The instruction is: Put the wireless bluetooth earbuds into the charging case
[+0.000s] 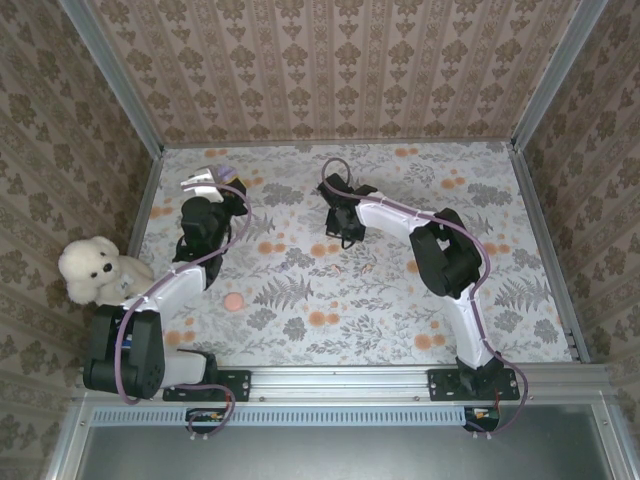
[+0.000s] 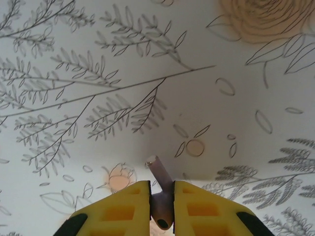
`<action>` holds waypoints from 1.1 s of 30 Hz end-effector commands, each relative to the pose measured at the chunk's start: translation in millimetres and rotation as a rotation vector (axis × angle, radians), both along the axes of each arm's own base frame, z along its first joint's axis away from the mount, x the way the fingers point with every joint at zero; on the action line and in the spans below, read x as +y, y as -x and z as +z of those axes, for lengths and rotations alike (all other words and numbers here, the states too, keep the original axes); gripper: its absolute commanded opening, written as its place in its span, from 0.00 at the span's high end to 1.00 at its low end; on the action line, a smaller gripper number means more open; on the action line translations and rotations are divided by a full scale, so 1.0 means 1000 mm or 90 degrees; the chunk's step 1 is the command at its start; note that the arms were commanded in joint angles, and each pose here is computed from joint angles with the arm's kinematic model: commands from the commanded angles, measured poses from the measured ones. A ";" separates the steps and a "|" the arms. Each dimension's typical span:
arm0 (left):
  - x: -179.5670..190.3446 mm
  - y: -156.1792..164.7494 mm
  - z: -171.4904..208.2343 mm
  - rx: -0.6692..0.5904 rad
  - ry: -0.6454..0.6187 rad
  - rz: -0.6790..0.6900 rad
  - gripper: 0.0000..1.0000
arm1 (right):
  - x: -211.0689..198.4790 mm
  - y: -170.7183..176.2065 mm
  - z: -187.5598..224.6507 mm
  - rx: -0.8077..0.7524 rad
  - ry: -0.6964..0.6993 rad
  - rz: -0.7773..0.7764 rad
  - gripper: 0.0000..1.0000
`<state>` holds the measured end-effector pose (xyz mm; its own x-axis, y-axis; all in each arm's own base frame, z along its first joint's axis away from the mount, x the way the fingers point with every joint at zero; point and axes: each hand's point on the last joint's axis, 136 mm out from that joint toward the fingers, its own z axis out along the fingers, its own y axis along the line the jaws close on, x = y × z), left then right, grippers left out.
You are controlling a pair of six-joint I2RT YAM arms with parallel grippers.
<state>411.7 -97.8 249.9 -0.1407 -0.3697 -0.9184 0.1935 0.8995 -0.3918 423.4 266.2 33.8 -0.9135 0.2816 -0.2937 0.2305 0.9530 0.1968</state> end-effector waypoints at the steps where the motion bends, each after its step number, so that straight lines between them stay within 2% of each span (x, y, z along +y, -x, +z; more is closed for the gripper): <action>1: -0.009 -0.003 0.017 -0.030 0.001 -0.014 1.00 | -0.002 0.006 -0.009 0.029 0.002 -0.012 0.82; 7: -0.019 -0.004 0.014 -0.028 -0.001 -0.026 1.00 | -0.001 0.012 -0.016 0.043 -0.009 -0.022 0.60; 10: -0.020 -0.004 0.016 -0.031 -0.003 -0.027 1.00 | -0.002 0.015 -0.018 0.045 -0.015 -0.025 0.55; 18: -0.021 -0.003 0.018 -0.034 -0.004 -0.027 1.00 | 0.009 0.018 -0.017 0.047 -0.041 -0.021 0.51; 33: -0.020 -0.002 0.017 -0.035 -0.006 -0.025 1.00 | 0.058 0.022 -0.011 0.054 -0.116 0.001 0.49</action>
<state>411.9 -116.4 243.5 -0.1689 -0.3562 -0.9190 0.2255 0.8937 -0.3879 404.5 305.4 26.9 -0.9250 0.3189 -0.2067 0.2495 0.9198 0.3027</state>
